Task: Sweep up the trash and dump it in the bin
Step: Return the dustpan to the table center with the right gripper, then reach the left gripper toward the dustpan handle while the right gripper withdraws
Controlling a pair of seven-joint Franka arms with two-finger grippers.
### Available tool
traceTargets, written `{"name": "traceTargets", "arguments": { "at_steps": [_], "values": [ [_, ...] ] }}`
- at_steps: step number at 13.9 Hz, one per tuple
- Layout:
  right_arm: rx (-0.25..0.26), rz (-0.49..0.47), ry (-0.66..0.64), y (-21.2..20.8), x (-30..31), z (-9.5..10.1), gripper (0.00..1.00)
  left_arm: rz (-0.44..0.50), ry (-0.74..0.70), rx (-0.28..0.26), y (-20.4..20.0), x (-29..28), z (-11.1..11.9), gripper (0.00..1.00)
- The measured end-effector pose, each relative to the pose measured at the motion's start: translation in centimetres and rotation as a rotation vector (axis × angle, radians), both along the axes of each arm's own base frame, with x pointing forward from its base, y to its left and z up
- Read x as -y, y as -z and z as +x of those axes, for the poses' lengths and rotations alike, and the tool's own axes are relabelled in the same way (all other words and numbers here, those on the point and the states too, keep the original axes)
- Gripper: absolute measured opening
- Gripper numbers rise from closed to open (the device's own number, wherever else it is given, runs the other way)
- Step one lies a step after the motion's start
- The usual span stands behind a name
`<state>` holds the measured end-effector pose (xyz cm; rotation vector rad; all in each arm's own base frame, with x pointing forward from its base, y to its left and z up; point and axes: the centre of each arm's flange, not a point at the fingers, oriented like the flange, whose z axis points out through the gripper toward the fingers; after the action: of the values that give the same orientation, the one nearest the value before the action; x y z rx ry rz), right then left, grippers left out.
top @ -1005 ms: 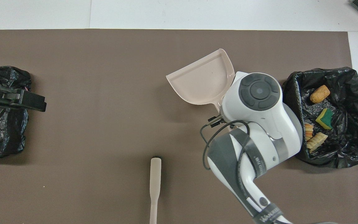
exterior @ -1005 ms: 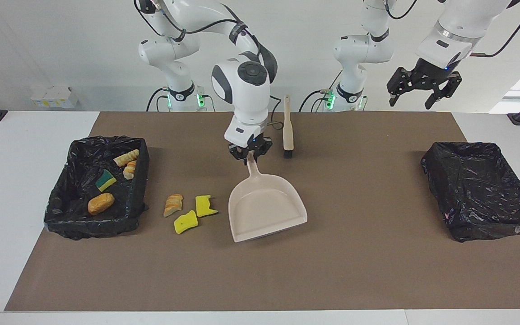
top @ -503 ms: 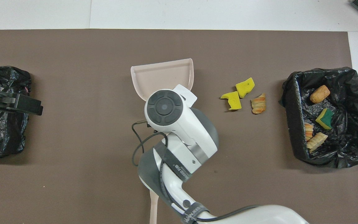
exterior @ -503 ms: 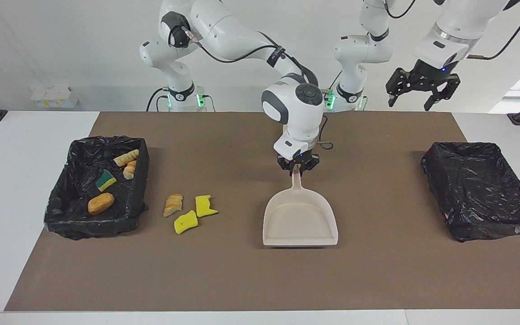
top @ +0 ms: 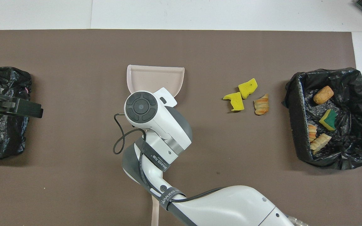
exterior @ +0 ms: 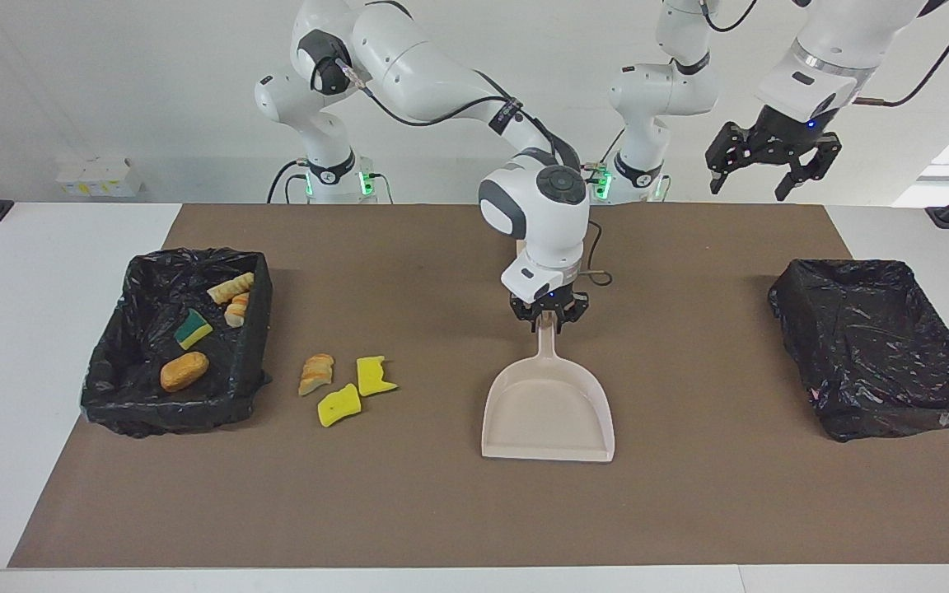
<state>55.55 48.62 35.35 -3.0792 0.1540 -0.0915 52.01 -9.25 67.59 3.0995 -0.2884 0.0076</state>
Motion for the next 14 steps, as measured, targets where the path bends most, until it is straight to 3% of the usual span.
{"name": "traceTargets", "arguments": {
  "at_steps": [3, 4, 9, 12, 14],
  "values": [
    [-0.010, -0.011, 0.003, -1.7, 0.5, -0.3, 0.96, 0.000, 0.000, -0.001, 0.0, 0.0, 0.0, 1.00],
    [-0.030, -0.029, 0.003, -2.7, 0.9, -0.7, 1.00, 0.000, 0.000, 0.000, 0.0, 0.0, 0.0, 1.00],
    [-0.194, 0.030, 0.035, -4.5, 1.6, -5.7, 1.00, -0.006, -0.001, 0.033, -0.2, 0.1, 0.4, 1.00],
    [-0.260, 0.015, 0.000, -3.7, 0.8, -11.0, 1.00, -0.009, 0.004, 0.050, 0.0, 0.4, 0.6, 1.00],
    [-0.276, -0.011, -0.017, -2.4, 0.6, -15.5, 1.00, -0.012, 0.014, 0.066, 0.4, 1.1, 1.1, 1.00]
  ]
}}
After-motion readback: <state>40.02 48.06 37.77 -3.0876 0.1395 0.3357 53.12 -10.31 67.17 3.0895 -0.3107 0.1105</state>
